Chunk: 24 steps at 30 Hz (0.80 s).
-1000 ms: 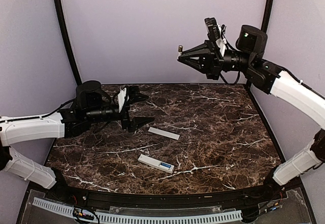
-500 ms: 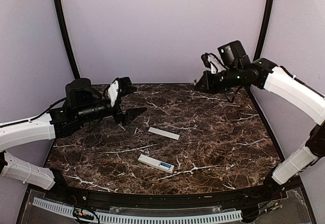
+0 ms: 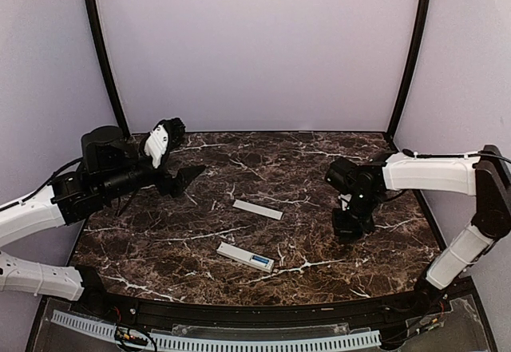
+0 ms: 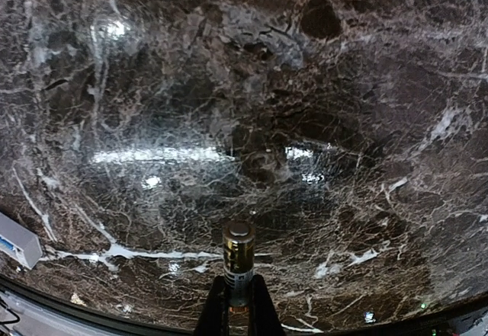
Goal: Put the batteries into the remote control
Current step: Place the battery at the center of the board.
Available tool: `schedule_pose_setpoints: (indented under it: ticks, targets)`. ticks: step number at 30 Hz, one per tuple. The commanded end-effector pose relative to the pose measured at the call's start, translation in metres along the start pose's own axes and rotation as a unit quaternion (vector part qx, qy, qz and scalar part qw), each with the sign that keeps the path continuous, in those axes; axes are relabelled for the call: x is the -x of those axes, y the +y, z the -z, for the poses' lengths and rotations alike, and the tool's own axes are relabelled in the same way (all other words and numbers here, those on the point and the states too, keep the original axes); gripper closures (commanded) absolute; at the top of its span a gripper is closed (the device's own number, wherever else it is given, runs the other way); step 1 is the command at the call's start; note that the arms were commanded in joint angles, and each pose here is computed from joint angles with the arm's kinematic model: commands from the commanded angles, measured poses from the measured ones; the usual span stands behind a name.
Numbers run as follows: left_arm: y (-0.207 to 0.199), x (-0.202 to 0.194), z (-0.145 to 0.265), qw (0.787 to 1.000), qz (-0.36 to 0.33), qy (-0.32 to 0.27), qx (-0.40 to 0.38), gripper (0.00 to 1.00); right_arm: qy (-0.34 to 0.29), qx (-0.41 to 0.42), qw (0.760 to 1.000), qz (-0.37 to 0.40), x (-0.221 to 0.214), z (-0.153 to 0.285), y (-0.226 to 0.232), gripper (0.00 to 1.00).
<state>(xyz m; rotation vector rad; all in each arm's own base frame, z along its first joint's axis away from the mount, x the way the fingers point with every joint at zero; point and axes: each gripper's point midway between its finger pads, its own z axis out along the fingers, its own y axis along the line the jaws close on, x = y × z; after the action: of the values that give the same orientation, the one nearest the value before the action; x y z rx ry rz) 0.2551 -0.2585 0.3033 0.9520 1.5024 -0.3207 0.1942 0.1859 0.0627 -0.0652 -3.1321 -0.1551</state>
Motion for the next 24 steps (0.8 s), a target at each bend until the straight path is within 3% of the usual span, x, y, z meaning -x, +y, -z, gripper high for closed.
schedule_pose_setpoints:
  ticks: [1,11,17,24]
  targets:
    - [-0.002,-0.012,0.008,1.0,-0.005,0.016,0.003,0.16,0.042,-0.023,0.999,-0.023,-0.014,-0.023,-0.006,1.0]
    - [-0.006,-0.008,0.014,1.0,-0.003,0.004,-0.009,0.15,0.116,-0.032,0.993,-0.012,-0.026,-0.055,0.007,1.0]
    - [-0.007,-0.01,0.013,1.0,-0.006,0.007,-0.01,0.14,0.125,-0.023,0.992,0.001,-0.026,-0.055,0.015,0.79]
    - [-0.008,-0.011,0.012,1.0,-0.007,0.008,-0.01,0.14,0.128,0.008,0.99,0.053,-0.023,-0.025,0.031,0.72]
